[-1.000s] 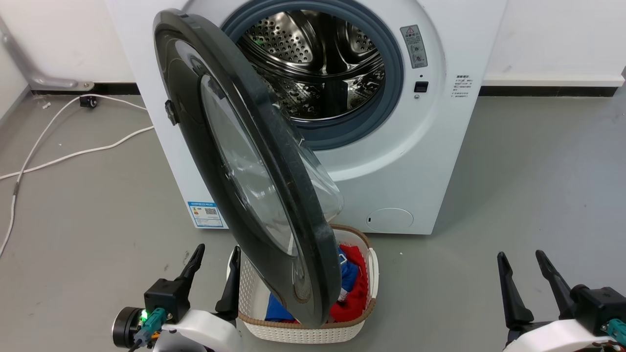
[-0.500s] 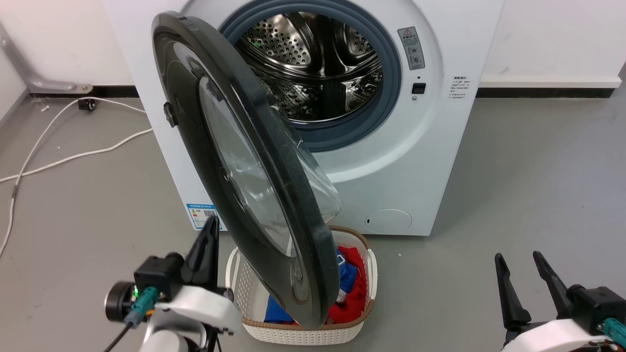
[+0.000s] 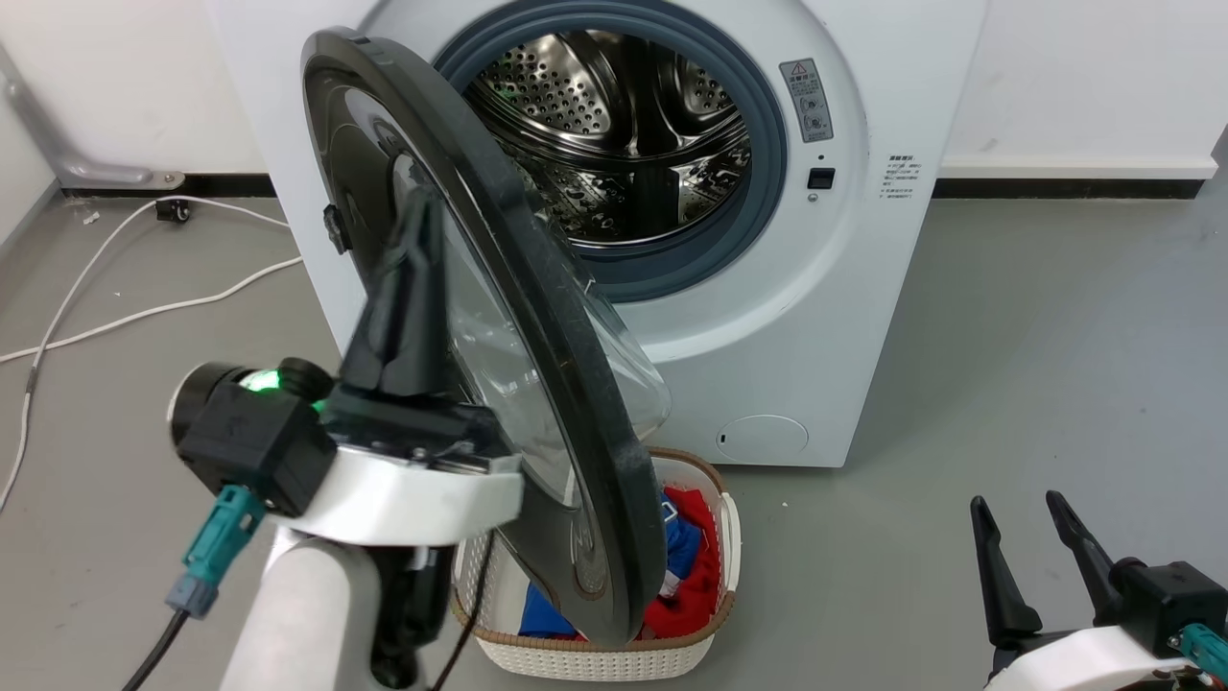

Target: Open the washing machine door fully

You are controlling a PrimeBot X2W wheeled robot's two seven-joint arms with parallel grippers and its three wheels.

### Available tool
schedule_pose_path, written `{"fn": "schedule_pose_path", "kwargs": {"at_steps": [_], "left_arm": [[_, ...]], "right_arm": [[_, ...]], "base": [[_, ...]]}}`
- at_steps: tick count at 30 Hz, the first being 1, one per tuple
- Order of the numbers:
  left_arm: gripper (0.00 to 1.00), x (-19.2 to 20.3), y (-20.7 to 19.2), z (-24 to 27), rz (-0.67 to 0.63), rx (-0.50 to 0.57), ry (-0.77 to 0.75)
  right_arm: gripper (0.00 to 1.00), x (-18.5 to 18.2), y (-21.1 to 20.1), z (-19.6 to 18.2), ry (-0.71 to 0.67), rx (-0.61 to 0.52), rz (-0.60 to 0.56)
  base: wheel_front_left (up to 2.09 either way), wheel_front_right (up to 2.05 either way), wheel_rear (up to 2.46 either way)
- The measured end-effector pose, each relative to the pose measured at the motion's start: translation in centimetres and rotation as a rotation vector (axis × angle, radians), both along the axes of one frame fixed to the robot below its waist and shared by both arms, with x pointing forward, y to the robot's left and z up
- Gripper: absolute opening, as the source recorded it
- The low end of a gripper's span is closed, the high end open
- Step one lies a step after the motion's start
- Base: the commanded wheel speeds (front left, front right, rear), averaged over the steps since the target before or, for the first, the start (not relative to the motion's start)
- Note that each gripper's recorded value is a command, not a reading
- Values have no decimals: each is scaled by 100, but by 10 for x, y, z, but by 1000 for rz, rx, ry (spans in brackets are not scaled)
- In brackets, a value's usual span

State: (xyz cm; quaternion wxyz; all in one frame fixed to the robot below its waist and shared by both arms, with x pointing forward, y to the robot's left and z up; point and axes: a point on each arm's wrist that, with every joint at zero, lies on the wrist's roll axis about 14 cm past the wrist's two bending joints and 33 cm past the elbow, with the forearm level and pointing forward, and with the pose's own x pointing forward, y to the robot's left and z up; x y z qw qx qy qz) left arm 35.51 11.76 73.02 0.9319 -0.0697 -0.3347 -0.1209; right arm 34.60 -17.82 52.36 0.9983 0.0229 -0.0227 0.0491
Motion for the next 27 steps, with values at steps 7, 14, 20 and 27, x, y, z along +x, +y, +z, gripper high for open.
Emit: {"fn": "schedule_pose_path", "kwargs": {"at_steps": [7,14,20,27], "left_arm": [[0,-24,-60,19,-222,9,-27],[0,-39,-125,-15,-456,64,141],[0,-47,-162,-79,-574,130,396],[0,-41,-168,-154,-557,172,646]], "right_arm": [[100,-1,-2,1,-3,-4,-5],[100,-2,-5,1,-1,-23,-8],[100,-2,-9,0,5,-32,-15],[100,0,-9,-1,9,-30,-18]], "base": [[0,0,0],[0,0,0],[0,0,0],[0,0,0]]}}
